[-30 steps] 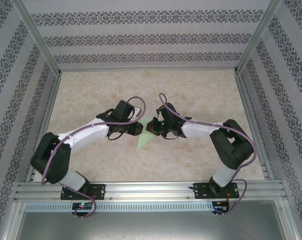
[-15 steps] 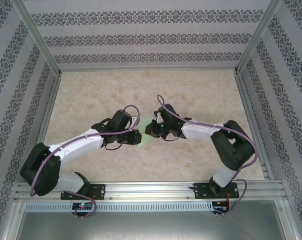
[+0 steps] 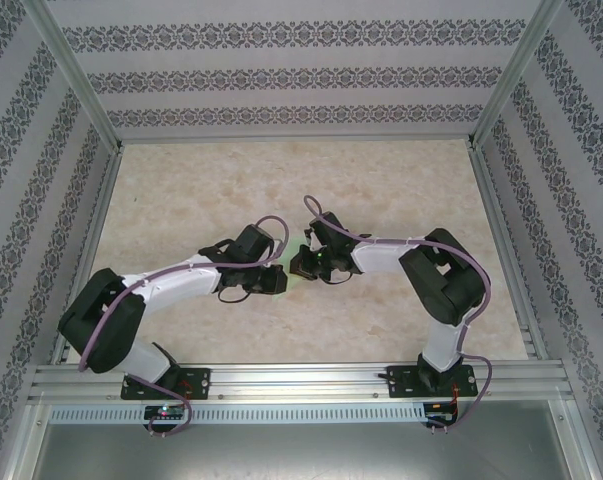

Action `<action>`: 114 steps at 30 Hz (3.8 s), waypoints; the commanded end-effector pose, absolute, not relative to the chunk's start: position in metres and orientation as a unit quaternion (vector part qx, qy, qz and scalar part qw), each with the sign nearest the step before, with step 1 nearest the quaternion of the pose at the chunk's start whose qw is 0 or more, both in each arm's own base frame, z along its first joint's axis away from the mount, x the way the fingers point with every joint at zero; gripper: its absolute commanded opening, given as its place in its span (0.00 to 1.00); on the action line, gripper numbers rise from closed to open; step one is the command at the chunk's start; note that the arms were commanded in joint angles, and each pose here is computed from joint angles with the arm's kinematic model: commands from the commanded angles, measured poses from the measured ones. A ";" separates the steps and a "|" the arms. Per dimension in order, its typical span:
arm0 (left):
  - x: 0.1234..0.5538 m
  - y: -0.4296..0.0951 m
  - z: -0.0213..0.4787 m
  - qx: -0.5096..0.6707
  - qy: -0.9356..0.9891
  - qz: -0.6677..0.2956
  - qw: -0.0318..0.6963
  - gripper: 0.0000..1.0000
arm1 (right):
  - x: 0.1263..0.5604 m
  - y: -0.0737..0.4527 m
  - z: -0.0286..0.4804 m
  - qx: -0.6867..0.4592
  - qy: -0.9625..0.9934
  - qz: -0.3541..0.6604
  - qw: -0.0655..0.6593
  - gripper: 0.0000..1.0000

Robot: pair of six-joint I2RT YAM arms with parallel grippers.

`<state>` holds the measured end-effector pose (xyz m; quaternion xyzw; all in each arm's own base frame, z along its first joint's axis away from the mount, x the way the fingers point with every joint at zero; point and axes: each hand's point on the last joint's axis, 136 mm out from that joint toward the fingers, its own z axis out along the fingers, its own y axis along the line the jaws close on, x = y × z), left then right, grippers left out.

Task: Fold a paper plane with a square sheet of paper (pick it up from the middle)
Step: Third fold the triangle at the center of the table.

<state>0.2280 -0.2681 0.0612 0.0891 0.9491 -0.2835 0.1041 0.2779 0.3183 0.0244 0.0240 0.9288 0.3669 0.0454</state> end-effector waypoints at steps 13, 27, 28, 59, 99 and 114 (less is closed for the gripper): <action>0.241 -0.298 0.038 0.116 0.947 -0.280 0.104 0.17 | 0.278 0.303 -0.002 0.033 0.940 0.337 0.042 0.05; 0.209 -0.266 -0.001 0.100 0.962 -0.246 0.061 0.13 | 0.279 0.300 -0.009 0.041 0.942 0.330 0.037 0.05; 0.207 -0.265 -0.001 0.096 0.962 -0.249 0.058 0.13 | 0.278 0.299 -0.010 0.041 0.943 0.328 0.036 0.05; 0.254 -0.286 0.053 0.036 0.908 -0.407 0.098 0.11 | 0.284 0.297 -0.010 0.048 0.942 0.329 0.040 0.05; 0.287 -0.268 0.040 0.022 0.935 -0.337 0.111 0.08 | 0.298 0.312 0.027 0.033 0.928 0.365 0.069 0.07; 0.266 -0.246 -0.008 0.020 0.957 -0.280 0.068 0.05 | 0.281 0.315 0.054 0.021 0.917 0.388 0.088 0.08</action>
